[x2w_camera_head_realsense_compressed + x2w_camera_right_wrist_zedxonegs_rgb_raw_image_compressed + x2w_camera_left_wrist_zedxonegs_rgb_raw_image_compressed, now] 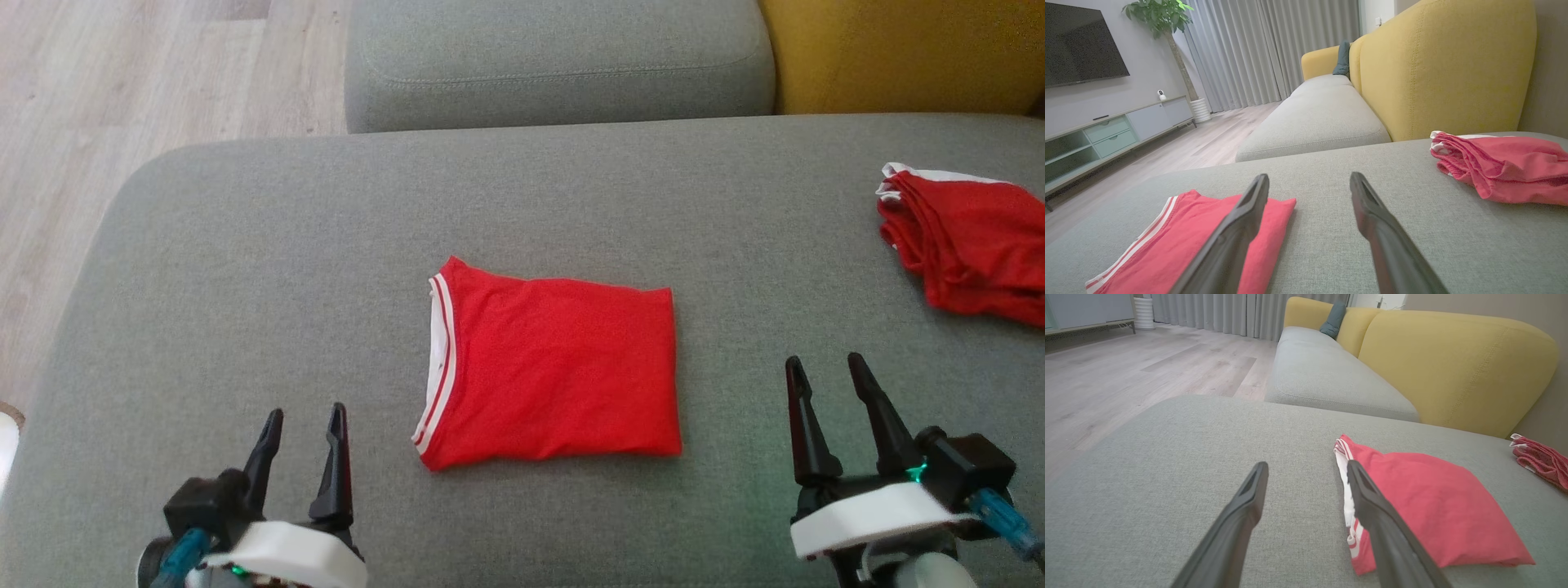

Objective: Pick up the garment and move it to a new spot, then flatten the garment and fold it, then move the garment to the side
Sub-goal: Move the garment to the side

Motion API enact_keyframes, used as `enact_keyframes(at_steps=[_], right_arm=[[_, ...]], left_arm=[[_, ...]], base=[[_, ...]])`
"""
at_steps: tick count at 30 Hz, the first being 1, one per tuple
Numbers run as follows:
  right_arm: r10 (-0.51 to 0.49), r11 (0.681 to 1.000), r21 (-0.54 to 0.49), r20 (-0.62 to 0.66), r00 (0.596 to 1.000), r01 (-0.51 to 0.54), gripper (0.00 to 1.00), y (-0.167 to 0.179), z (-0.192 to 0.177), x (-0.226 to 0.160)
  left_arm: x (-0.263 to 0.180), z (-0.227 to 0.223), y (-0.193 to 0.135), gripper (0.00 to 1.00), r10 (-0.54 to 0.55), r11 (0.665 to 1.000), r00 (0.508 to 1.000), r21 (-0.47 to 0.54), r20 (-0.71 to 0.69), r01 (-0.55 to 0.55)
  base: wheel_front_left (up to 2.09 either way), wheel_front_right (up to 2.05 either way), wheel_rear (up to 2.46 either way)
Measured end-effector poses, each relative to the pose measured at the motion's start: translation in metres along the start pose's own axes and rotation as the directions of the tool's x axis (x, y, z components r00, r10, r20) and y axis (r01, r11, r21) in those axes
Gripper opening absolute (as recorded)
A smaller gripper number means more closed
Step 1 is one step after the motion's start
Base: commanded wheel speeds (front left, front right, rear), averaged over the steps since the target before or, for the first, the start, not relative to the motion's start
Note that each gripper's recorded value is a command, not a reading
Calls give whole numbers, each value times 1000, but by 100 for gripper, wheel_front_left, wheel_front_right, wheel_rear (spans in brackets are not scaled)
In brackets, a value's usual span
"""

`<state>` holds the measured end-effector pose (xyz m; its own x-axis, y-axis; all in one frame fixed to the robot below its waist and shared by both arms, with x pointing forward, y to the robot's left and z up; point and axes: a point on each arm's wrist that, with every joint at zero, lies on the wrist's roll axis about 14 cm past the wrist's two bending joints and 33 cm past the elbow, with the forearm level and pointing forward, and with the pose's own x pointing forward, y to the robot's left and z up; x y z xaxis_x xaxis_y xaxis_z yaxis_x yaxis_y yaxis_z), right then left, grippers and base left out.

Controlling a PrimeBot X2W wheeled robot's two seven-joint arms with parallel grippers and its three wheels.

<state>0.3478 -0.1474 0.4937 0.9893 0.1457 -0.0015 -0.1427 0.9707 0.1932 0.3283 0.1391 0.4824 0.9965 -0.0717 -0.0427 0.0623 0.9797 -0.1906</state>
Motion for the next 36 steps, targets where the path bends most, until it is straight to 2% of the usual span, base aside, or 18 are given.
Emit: enact_keyframes(at_steps=[13, 21, 28, 36], right_arm=[[-1, 1000, 1, -27, 1000, 1, 100, -1, -5, 1], [-1, 999, 32, -203, 979, 8, 100, -3, -35, 11], [88, 994, 92, -379, 921, -57, 100, 21, -60, 52], [142, 986, 156, -556, 819, -64, 100, 36, -111, 56]], left_arm=[[0, -4, 2, 100, 5, 1000, 1000, -13, -10, -5], [0, -6, 6, 100, 21, 1000, 1000, -12, -19, -21], [5, -7, 14, 100, 59, 998, 998, -30, -23, -60], [0, -14, 33, 100, 135, 990, 990, -35, -44, -137]], base=[[0, 0, 0], [0, 0, 0], [0, 0, 0], [0, 0, 0]])
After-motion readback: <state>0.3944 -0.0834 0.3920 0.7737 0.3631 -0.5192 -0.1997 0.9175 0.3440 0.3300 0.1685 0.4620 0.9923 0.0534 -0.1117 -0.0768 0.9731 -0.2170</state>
